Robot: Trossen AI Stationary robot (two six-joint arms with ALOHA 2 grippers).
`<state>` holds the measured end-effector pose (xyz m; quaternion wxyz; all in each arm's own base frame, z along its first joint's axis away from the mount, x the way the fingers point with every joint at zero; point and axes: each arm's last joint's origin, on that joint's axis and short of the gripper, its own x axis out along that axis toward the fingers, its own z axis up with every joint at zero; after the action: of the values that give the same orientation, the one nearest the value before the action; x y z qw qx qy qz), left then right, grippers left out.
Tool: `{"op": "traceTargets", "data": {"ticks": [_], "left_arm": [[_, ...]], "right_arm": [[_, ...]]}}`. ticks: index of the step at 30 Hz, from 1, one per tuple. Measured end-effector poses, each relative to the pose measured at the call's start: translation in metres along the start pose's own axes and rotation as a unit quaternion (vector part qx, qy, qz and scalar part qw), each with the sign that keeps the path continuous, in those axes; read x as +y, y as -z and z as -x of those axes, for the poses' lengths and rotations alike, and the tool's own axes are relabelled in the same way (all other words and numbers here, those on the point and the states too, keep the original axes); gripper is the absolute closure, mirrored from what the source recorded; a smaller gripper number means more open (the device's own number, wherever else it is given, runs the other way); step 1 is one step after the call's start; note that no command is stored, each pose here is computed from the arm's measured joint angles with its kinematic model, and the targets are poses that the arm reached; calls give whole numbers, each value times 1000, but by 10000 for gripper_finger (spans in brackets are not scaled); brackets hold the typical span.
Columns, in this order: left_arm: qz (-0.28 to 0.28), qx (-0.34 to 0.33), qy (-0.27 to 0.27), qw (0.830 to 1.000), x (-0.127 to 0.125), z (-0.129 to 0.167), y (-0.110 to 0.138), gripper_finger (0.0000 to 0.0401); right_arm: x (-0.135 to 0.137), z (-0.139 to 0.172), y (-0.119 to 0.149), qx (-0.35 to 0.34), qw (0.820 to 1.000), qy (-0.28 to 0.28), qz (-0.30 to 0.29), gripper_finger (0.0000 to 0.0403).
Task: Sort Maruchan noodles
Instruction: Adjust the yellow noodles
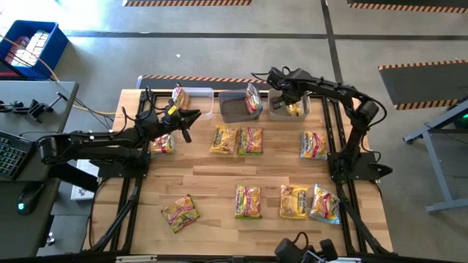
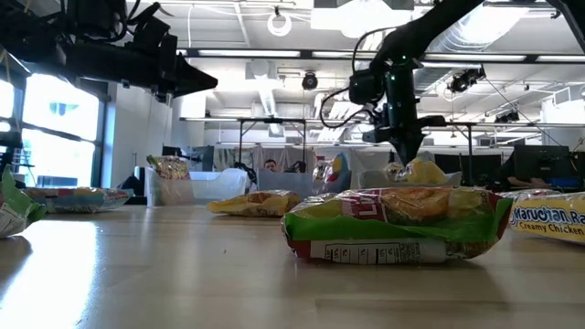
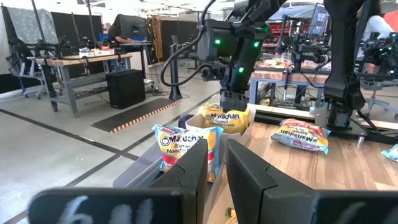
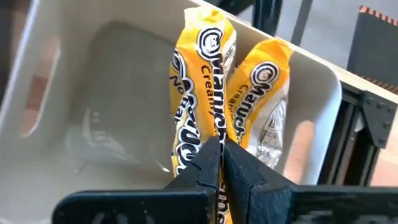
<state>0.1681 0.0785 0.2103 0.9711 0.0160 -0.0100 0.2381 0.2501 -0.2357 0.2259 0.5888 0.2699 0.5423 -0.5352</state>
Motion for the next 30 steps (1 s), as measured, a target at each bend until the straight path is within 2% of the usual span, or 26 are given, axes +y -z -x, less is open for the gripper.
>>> {"op": "traceTargets", "data": {"ticks": [12, 23, 30], "left_arm": [[0, 0, 0, 1000, 0, 0, 0, 355], [8, 0, 0, 1000, 0, 0, 0, 355], [8, 0, 0, 1000, 0, 0, 0, 355]], "right_arm": [[-13, -3, 3, 22, 998, 49, -12, 403], [-23, -6, 1, 40, 997, 56, -31, 402], [-28, -8, -1, 42, 997, 57, -21, 394]]}}
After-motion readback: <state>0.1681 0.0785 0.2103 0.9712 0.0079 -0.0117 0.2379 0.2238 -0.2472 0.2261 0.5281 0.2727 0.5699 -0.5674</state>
